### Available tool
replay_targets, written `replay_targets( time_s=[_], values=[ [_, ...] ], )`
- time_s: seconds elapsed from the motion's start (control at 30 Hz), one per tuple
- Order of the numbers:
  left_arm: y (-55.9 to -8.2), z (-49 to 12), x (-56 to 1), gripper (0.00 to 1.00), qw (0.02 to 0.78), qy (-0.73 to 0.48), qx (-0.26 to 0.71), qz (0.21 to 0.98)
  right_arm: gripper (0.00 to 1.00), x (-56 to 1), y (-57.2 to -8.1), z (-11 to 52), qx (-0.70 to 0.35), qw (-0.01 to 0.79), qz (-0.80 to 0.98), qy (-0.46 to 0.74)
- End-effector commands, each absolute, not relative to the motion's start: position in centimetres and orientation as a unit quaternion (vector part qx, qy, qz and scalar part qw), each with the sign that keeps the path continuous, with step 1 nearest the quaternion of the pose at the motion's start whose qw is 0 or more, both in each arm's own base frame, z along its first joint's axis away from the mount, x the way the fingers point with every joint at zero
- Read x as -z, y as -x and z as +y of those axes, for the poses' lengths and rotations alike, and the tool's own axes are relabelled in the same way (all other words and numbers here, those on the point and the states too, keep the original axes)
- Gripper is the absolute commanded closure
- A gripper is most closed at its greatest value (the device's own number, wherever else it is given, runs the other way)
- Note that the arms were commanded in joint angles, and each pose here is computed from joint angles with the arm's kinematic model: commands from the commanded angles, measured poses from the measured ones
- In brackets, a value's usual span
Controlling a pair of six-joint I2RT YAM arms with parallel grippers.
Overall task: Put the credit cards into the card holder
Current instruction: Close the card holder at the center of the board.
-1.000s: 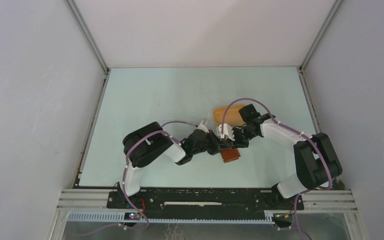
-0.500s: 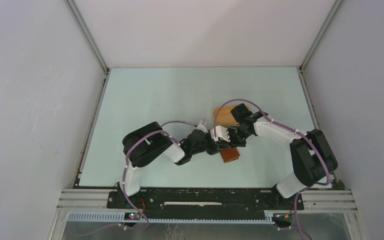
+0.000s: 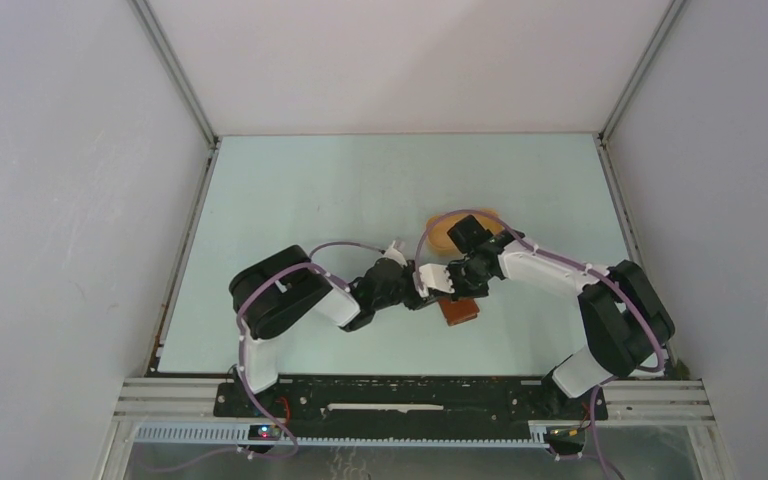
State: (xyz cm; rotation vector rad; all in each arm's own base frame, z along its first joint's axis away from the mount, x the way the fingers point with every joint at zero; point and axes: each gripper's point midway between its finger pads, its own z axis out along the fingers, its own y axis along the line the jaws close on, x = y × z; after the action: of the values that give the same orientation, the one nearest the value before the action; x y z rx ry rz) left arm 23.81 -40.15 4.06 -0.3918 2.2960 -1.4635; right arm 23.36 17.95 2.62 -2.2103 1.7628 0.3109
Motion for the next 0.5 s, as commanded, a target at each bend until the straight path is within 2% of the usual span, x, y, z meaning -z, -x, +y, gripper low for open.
replay_targets(
  time_s=[0.0, 0.47],
  values=[
    [-24.0, -39.3, -5.1, 0.84, 0.215, 0.13, 0.523, 0.815, 0.98, 2.0, -19.9, 16.3, -0.12, 0.067, 0.602, 0.787],
    [-22.6, -34.1, -5.8, 0.85, 0.266, 0.132, 0.508, 0.809, 0.99, 2.0, -20.1, 16.7, -0.118, -0.004, 0.605, 0.787]
  ],
)
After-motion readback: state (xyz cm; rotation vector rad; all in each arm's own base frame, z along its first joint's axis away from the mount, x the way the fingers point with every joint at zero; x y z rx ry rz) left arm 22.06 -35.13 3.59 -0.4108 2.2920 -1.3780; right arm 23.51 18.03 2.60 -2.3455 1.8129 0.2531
